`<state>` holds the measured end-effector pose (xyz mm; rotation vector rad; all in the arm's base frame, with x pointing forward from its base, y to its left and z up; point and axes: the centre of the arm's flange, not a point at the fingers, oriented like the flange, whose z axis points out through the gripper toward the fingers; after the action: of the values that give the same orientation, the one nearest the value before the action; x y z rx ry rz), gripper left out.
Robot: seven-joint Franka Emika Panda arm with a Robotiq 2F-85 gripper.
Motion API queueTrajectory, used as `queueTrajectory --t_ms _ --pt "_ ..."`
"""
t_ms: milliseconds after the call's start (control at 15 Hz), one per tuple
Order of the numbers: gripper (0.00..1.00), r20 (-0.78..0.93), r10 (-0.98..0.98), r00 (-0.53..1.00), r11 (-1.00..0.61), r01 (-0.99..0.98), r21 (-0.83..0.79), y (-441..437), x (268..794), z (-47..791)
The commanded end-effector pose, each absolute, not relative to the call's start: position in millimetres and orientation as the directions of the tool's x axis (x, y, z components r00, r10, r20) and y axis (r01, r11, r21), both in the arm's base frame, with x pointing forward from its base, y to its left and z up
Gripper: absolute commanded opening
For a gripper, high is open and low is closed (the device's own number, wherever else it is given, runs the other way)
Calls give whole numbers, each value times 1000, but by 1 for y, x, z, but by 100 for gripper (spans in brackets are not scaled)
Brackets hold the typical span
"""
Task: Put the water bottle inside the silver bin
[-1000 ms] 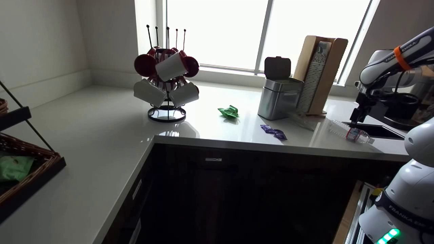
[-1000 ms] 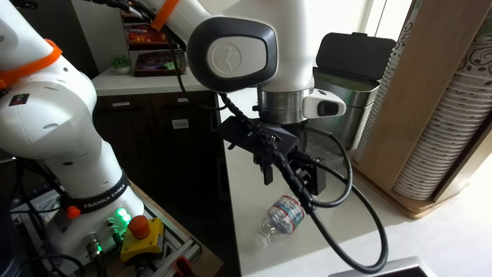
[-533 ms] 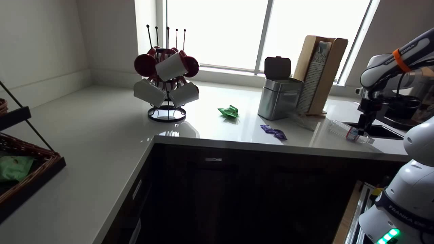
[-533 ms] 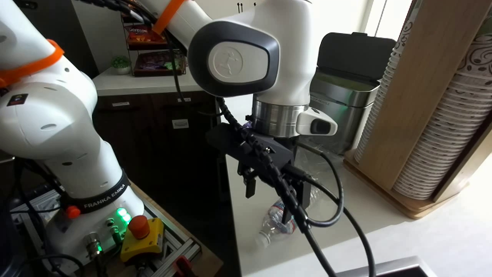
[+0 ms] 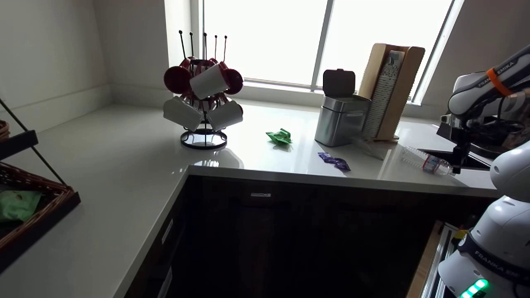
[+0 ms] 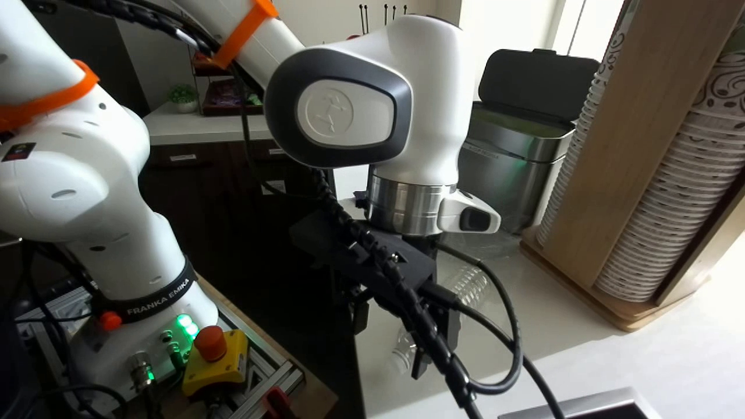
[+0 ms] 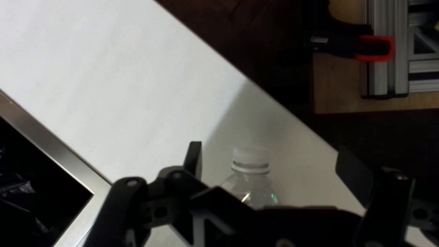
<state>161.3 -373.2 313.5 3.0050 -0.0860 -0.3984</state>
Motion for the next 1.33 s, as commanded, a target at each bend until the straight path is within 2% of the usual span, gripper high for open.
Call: queueTrajectory --t_ms 0,133,200,267,867,1267 --pt "100 -276 -58 959 -991 -23 130 -368 149 301" --pt "99 -267 -59 962 -991 -25 131 -368 148 298" --pt "85 -252 -70 965 -989 -35 140 -368 149 296" --pt "75 -242 -72 968 -989 -37 144 -368 149 296" --pt "7 -202 -78 976 -987 -46 156 -370 150 288" --pt "7 -167 -40 985 -993 -21 116 -368 150 303"
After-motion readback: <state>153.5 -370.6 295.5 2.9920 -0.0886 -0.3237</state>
